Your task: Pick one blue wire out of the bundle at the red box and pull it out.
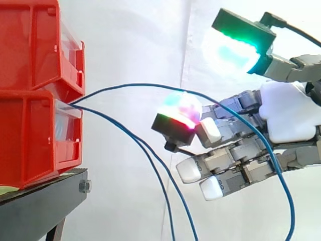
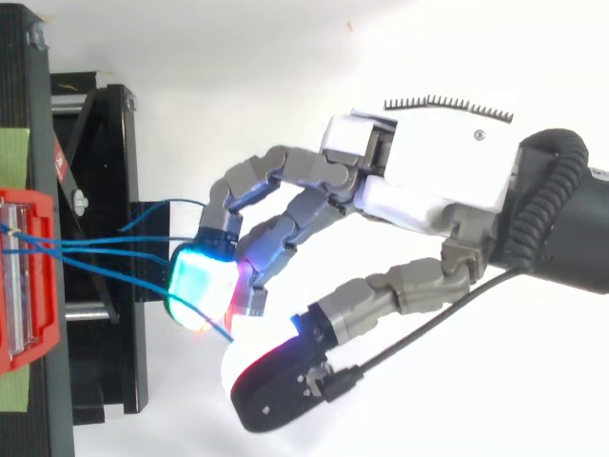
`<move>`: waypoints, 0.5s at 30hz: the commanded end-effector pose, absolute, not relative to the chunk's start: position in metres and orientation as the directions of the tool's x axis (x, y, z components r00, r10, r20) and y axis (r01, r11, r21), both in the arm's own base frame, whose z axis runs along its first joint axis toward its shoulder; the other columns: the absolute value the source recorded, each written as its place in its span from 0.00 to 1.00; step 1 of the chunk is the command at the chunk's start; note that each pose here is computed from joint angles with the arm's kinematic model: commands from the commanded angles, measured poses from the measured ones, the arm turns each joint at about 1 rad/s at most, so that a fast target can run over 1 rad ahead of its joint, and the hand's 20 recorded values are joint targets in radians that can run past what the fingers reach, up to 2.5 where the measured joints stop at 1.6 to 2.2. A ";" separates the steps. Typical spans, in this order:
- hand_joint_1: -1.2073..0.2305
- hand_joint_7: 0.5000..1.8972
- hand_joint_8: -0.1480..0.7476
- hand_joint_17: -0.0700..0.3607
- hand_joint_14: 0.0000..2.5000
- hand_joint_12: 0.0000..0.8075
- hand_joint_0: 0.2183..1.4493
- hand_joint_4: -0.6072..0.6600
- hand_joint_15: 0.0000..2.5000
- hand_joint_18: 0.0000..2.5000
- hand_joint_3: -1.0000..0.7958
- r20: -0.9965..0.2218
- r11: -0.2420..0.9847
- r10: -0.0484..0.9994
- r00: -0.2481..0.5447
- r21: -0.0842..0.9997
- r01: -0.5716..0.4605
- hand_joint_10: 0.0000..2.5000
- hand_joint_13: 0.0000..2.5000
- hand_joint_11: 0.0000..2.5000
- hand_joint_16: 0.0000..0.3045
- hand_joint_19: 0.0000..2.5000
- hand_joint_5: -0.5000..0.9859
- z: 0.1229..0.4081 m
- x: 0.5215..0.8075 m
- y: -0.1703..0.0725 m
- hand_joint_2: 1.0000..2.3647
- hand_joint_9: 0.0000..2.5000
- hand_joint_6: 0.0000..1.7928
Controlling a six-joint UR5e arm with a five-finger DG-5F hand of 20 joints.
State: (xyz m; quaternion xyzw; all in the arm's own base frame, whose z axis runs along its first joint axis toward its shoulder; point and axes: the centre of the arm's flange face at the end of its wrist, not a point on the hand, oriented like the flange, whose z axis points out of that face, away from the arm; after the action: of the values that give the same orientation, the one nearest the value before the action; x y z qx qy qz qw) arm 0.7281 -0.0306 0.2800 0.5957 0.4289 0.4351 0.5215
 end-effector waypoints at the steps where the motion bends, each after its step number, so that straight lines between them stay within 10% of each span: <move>1: 0.17 0.26 0.58 0.46 0.00 0.58 0.21 0.69 0.15 0.25 0.28 0.092 -0.108 0.967 0.237 0.993 0.056 0.00 0.28 0.28 0.19 0.16 0.23 0.280 0.728 -0.029 0.00 0.36 0.51; 15: 0.22 0.38 0.55 0.42 0.00 0.54 0.34 0.60 0.15 0.24 0.35 0.092 -0.108 0.968 0.233 0.993 0.056 0.01 0.28 0.28 0.16 0.16 0.22 0.280 0.728 -0.030 0.01 0.36 0.51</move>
State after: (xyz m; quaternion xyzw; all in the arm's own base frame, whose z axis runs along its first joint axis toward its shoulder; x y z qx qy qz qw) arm 0.7284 -0.0301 0.2796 0.5959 0.4296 0.4460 0.5113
